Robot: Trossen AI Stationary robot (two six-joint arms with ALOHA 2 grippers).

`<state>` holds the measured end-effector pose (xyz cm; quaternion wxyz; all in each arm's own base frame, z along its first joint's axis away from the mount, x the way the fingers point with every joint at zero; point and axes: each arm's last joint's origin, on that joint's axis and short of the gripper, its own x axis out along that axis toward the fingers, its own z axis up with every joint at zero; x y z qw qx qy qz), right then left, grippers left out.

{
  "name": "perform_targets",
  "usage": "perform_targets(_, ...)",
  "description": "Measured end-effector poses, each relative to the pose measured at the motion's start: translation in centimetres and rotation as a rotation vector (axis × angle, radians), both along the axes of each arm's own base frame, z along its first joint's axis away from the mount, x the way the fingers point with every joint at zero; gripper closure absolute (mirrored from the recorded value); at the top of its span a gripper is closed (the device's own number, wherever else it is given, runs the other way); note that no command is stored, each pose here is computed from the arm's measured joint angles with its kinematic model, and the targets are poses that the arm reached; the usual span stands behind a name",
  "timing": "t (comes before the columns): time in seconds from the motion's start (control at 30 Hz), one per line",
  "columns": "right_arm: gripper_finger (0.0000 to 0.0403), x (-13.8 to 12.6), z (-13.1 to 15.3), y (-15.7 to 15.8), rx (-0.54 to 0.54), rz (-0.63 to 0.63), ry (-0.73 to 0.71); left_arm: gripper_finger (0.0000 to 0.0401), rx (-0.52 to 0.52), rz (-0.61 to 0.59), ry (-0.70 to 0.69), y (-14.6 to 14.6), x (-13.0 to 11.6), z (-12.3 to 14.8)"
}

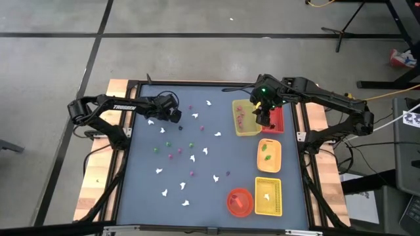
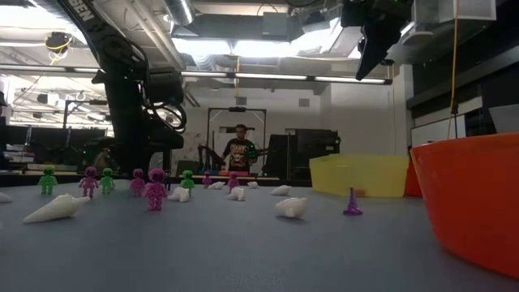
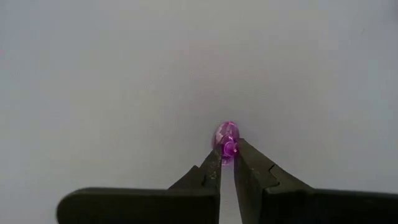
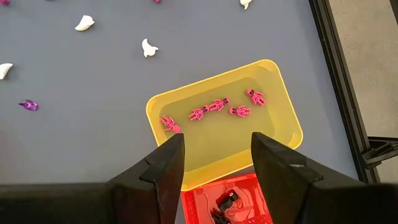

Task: Sort Halloween decoration
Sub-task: Put the violet witch hat toy into the orange bin

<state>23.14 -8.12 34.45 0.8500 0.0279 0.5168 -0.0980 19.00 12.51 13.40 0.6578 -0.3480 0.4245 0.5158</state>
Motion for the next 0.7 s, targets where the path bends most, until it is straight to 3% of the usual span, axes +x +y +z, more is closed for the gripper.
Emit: perform_targets(0.7,0.0219,0.00,0.00,-0.01,0.000,0.000,0.000,0.0389,-0.009,-0.010,-0.004,-0.03,0.03,0.00)
